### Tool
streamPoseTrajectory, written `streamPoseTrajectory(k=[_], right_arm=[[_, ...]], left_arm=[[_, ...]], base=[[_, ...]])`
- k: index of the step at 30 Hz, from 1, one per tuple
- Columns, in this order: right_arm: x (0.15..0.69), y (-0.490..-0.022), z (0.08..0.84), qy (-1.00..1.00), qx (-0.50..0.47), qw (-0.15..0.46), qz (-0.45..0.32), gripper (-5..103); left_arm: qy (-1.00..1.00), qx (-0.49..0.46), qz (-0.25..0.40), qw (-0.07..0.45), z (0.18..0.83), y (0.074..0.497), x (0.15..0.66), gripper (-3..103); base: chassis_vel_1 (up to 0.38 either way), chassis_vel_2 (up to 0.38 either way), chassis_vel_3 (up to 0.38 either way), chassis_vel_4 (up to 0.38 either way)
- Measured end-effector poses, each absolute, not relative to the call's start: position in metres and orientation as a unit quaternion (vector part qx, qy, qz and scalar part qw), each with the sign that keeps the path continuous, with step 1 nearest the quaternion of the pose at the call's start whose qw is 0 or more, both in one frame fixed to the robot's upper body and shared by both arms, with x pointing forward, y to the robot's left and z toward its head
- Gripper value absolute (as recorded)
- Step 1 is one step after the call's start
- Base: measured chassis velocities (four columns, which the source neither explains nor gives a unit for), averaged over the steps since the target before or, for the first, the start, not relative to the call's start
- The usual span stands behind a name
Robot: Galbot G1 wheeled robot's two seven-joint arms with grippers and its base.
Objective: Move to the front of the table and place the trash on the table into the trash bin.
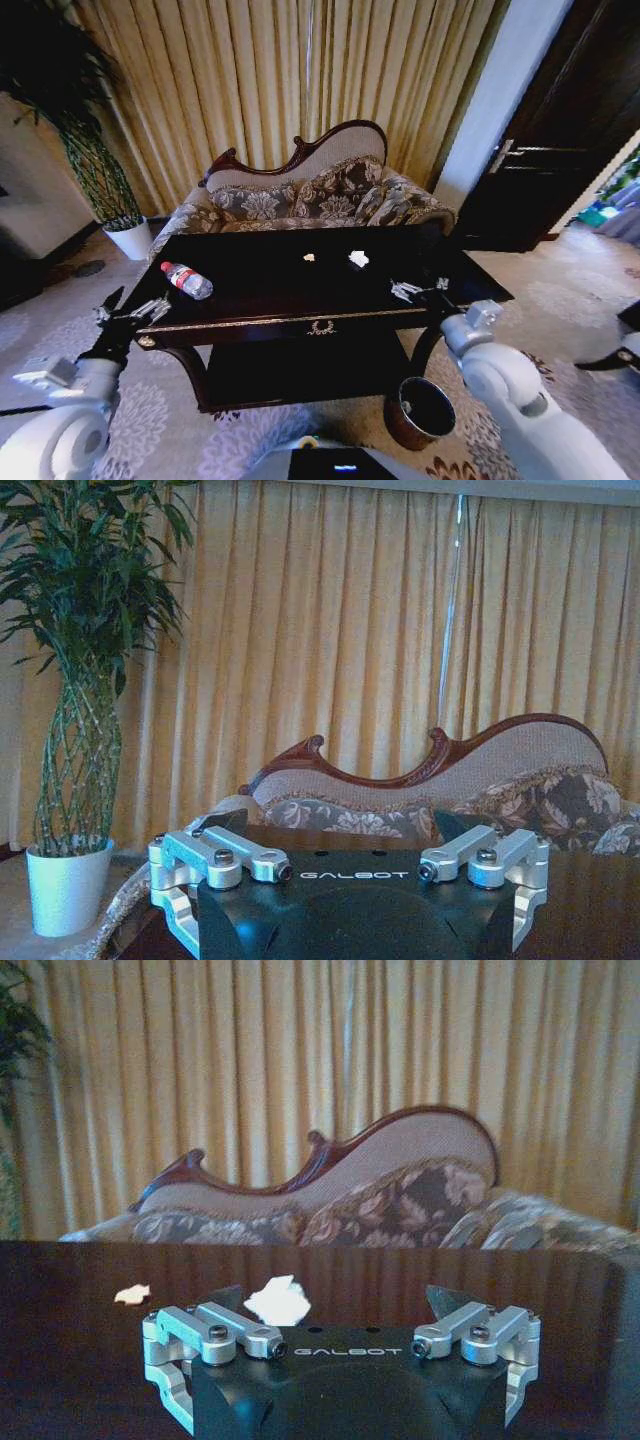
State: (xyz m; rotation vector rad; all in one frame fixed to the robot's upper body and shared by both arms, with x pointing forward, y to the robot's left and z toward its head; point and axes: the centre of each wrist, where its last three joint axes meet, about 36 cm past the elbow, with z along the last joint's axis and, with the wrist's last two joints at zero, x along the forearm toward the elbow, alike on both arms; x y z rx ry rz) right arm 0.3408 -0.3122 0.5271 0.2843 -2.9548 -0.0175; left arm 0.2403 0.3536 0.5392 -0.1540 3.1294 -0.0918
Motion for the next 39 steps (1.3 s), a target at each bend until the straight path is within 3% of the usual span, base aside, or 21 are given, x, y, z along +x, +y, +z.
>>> streamPoseTrajectory(k=[10,26,39], right_arm=[[0.392,-0.326,0.529,-0.983,0.122,0.139,-0.013,100],[0.463,-0.286,0.522,-0.976,0.162,0.147,-0.011,100],[0.506,-0.275,0.506,-0.97,0.147,0.192,-0.01,100]], left_arm=[[0.998,-0.053,-0.029,0.004,0.538,0.349,0.24,100],[0.997,-0.067,-0.027,0.004,0.539,0.351,0.232,100],[0.997,-0.076,-0.029,0.015,0.54,0.35,0.228,100]], base=[[0.0,0.0,0.0,0.0],[0.0,0.0,0.0,0.0],[0.0,0.0,0.0,0.0]])
